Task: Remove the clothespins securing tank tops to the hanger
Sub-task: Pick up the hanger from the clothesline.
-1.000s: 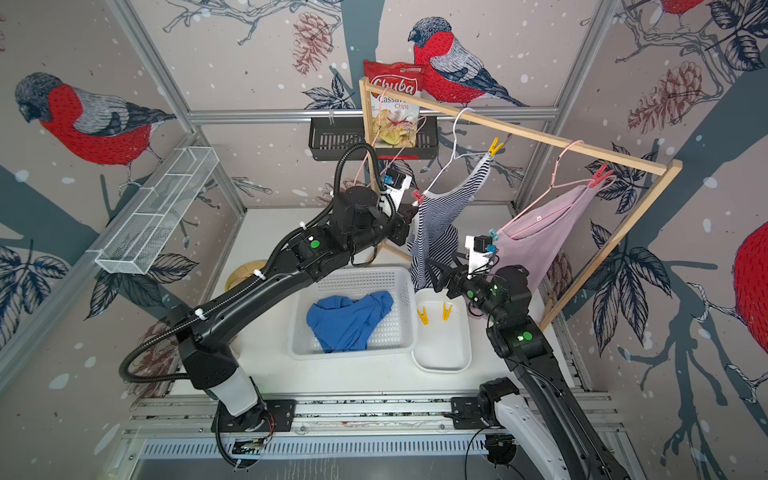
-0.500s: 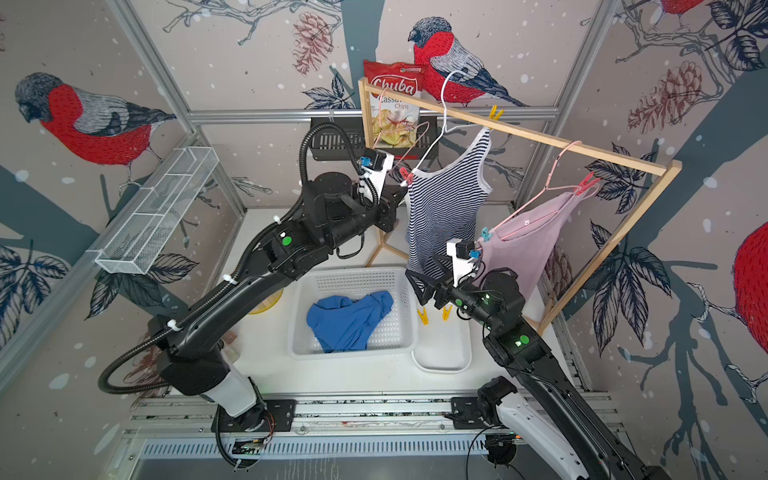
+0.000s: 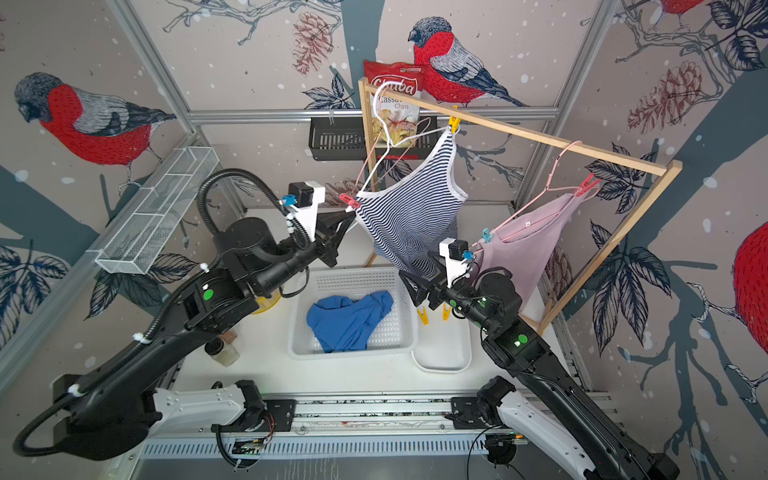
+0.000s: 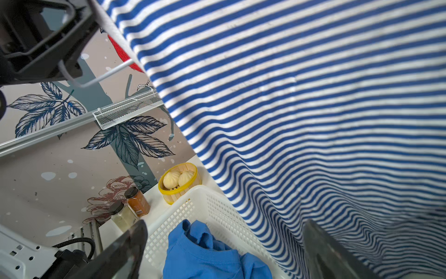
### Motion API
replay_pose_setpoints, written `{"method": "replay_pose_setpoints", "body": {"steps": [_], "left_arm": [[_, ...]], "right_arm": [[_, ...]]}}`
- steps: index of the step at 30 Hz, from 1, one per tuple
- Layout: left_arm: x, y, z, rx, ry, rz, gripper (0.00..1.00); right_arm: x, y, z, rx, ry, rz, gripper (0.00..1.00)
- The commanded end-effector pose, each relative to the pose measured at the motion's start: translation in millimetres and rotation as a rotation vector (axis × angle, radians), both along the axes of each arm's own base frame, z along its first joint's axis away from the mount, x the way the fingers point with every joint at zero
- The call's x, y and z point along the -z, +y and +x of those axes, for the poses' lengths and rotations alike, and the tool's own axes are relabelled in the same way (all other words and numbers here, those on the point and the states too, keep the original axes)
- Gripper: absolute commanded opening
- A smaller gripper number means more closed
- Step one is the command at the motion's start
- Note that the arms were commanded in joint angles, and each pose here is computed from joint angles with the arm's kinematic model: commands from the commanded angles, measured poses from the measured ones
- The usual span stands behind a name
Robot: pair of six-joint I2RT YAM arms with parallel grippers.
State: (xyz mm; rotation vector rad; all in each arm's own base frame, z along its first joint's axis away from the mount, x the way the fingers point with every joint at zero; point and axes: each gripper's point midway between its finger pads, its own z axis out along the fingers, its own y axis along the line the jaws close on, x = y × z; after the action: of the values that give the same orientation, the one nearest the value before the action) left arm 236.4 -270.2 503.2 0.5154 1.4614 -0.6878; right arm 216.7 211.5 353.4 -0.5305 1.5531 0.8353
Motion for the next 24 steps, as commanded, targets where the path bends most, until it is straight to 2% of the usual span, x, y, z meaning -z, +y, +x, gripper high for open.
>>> {"method": "replay_pose_setpoints", "body": {"steps": [1,9,13,17,24], "left_arm": [[-48,21,-20,0.022,-0.118,-0.157,0.0],[-92,72,-62,0.029,-0.233,-0.245,0.0],[-108,84,-72,0.027,-0.276,-0.268,0.0],[-108,76,-62,0.008,-0.262,-0.224,0.0],[-74,41,-31,-0.013,-0.201,-0.142,0.0]], "right_arm": [[-16,-5,2,0.036,-0.051,0.019,1.0],[-20,-13,1,0.078,-0.063,0.026,1.0],[-17,-14,5,0.098,-0.056,0.017,1.0],[-15,-16,8,0.119,-0.057,0.005,1.0],[-9,-24,12,0.17,-0.058,-0.011,1.0]]}}
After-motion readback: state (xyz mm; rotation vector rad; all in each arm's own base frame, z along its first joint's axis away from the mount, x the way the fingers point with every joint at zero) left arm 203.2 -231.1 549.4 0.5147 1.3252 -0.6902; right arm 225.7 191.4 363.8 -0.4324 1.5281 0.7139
